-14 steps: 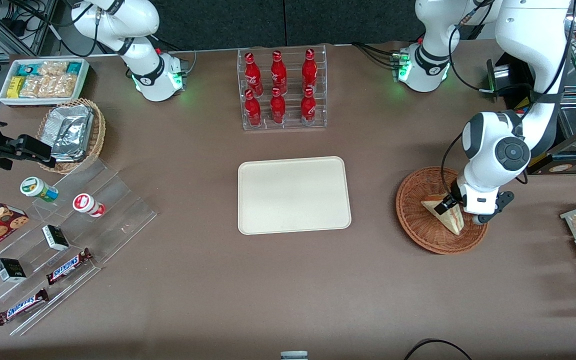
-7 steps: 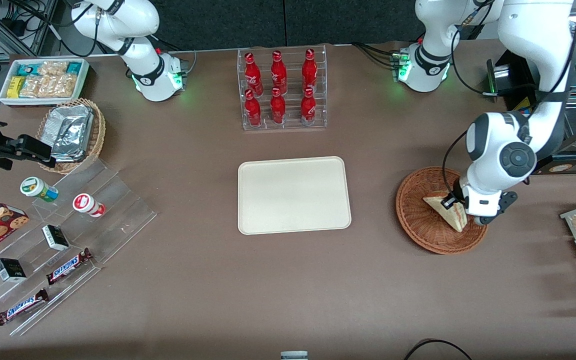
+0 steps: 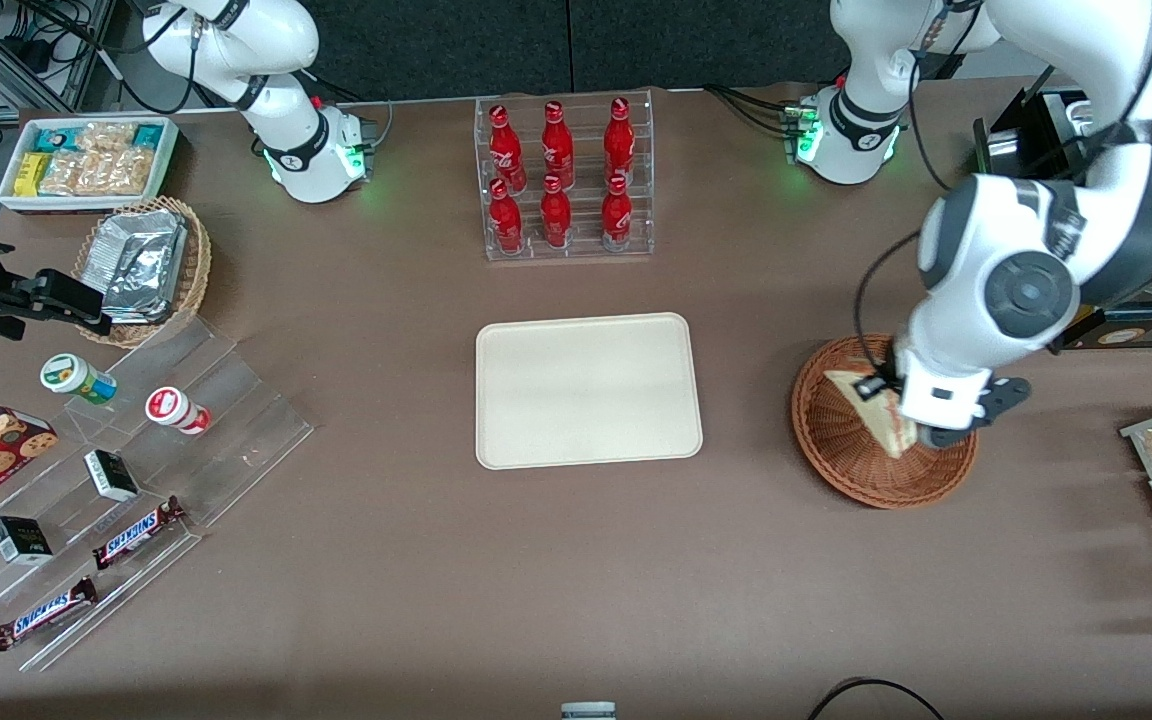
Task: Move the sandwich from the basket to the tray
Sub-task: 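Lift the sandwich with the left gripper and carry it over the white tray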
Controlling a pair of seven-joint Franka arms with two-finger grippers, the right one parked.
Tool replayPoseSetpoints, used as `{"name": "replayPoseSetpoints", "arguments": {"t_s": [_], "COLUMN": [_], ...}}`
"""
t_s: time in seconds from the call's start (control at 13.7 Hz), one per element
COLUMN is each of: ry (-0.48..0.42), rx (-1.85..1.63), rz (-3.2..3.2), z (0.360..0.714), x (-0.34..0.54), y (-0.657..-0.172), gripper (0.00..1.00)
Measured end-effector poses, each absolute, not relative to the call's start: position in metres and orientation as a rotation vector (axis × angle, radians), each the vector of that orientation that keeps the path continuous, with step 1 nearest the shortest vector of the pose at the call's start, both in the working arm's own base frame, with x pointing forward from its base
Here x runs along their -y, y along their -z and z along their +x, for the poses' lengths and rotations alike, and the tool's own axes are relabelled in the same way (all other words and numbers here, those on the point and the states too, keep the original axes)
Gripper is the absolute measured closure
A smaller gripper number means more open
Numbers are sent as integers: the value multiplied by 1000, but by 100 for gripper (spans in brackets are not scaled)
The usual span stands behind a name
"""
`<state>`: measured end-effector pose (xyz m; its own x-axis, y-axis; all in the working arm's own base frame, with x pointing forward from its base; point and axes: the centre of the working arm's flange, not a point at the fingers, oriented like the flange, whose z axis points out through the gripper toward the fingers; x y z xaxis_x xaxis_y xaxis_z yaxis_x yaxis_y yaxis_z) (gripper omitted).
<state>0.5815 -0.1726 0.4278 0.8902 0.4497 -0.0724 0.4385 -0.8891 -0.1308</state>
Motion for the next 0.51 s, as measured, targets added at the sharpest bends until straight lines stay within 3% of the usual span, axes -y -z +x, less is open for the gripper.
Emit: {"name": "replayPoseSetpoints", "arguments": {"t_s": [0.22,0.51], "ry": [-112,-129], "rx": [554,349], "rz": [-2985,-2992], "z": [562,530], "x": [253,362], "y": [-437,-405], "gripper": [85,85]}}
